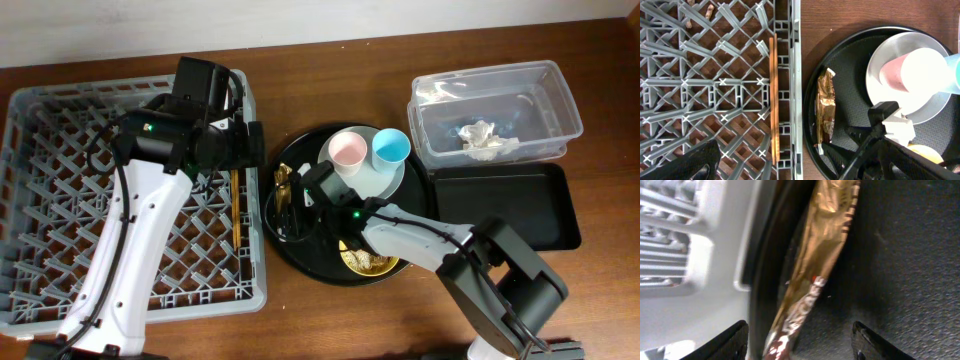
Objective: Sort waste into correct bins and load items into the dishwasher rack
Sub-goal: 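Reach the right gripper to the gold Nescafe sachet and grasp it, then carry the sachet with the right gripper and drop it in the clear box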
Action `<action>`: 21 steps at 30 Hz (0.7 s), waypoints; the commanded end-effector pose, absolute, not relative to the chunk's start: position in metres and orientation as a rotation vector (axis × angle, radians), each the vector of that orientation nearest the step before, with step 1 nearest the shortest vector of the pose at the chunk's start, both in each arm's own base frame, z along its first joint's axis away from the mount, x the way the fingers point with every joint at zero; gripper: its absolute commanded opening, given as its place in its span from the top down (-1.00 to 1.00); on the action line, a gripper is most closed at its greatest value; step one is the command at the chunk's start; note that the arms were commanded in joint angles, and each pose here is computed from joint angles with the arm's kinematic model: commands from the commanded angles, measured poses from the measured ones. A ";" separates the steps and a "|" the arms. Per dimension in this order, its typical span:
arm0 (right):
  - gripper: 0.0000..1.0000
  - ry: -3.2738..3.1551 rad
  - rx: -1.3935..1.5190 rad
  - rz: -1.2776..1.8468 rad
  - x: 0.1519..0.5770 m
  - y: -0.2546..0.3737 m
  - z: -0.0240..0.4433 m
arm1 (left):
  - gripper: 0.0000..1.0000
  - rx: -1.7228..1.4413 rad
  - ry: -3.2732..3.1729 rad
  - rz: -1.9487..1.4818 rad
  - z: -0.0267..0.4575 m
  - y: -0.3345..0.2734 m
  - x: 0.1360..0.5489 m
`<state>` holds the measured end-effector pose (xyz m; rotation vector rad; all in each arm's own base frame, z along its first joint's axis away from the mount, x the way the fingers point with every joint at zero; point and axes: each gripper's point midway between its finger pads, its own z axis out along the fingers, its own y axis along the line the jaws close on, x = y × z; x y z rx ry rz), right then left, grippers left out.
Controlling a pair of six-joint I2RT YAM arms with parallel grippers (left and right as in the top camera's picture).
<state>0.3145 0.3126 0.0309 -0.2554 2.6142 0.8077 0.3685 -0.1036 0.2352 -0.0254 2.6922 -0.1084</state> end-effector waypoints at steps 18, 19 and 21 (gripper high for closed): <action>-0.12 2.571 -0.241 0.737 0.317 0.326 0.022 | -0.99 -0.021 2.680 -0.115 0.239 -0.104 0.370; -0.12 2.570 -0.242 0.738 0.316 0.326 0.022 | -0.99 -0.021 2.681 -0.115 0.239 -0.104 0.370; 0.03 2.571 -0.242 0.738 0.316 0.326 0.022 | -0.99 -0.021 2.680 -0.115 0.239 -0.104 0.370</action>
